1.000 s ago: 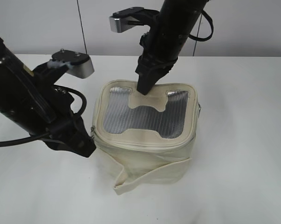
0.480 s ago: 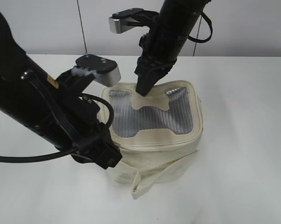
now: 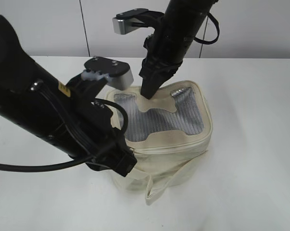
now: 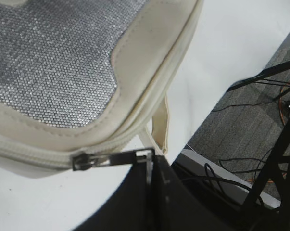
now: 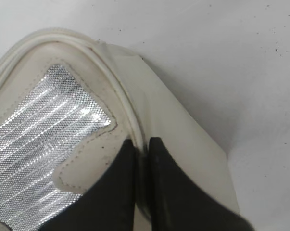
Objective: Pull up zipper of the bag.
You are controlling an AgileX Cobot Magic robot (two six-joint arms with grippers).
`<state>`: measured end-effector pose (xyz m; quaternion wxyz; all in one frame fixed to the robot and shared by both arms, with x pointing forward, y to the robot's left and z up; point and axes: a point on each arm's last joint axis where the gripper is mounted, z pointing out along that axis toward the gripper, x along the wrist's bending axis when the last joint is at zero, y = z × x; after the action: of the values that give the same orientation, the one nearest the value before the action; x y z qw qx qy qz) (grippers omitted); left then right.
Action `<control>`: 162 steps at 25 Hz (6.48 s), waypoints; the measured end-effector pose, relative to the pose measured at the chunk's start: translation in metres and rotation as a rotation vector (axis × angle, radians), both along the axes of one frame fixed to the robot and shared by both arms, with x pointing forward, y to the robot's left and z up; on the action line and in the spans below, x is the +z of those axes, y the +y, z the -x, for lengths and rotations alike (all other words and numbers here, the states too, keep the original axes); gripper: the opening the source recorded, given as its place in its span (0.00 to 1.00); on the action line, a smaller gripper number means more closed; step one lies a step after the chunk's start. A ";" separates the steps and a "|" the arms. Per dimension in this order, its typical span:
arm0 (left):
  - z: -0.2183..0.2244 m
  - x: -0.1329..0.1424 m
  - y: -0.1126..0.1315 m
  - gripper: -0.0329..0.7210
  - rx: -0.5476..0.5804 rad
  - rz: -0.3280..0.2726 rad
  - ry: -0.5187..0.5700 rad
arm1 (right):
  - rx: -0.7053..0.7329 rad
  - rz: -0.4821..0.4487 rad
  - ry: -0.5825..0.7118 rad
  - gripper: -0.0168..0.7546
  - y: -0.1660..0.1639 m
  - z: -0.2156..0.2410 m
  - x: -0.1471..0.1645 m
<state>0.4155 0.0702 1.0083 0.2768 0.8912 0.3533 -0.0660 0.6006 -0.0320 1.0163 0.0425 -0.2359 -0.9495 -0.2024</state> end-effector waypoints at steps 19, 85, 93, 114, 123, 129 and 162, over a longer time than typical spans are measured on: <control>-0.023 0.004 0.037 0.04 0.169 -0.122 -0.006 | -0.199 -0.133 -0.030 0.08 0.010 -0.011 0.004; -0.028 0.009 0.039 0.04 0.238 -0.055 0.032 | 0.028 -0.245 -0.043 0.06 0.033 -0.031 -0.006; -0.032 -0.004 0.026 0.04 0.258 -0.033 0.057 | -0.012 -0.259 -0.030 0.06 0.034 -0.032 -0.006; -0.028 -0.005 -0.028 0.04 0.185 0.054 -0.011 | -0.022 -0.265 -0.025 0.06 0.034 -0.032 -0.007; -0.025 -0.002 -0.041 0.04 0.143 0.097 -0.091 | -0.022 -0.263 -0.027 0.06 0.034 -0.032 -0.007; -0.023 -0.011 -0.056 0.04 0.117 0.103 -0.116 | -0.020 -0.267 -0.020 0.06 0.035 -0.031 -0.007; -0.039 0.049 0.018 0.55 0.126 -0.145 -0.224 | -0.286 -0.216 -0.038 0.72 0.010 -0.054 0.009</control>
<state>0.4549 0.0879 1.0577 0.2528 0.8868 0.3792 0.0770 0.6548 -0.0216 1.0256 0.0204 -0.3586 -0.8797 -0.3116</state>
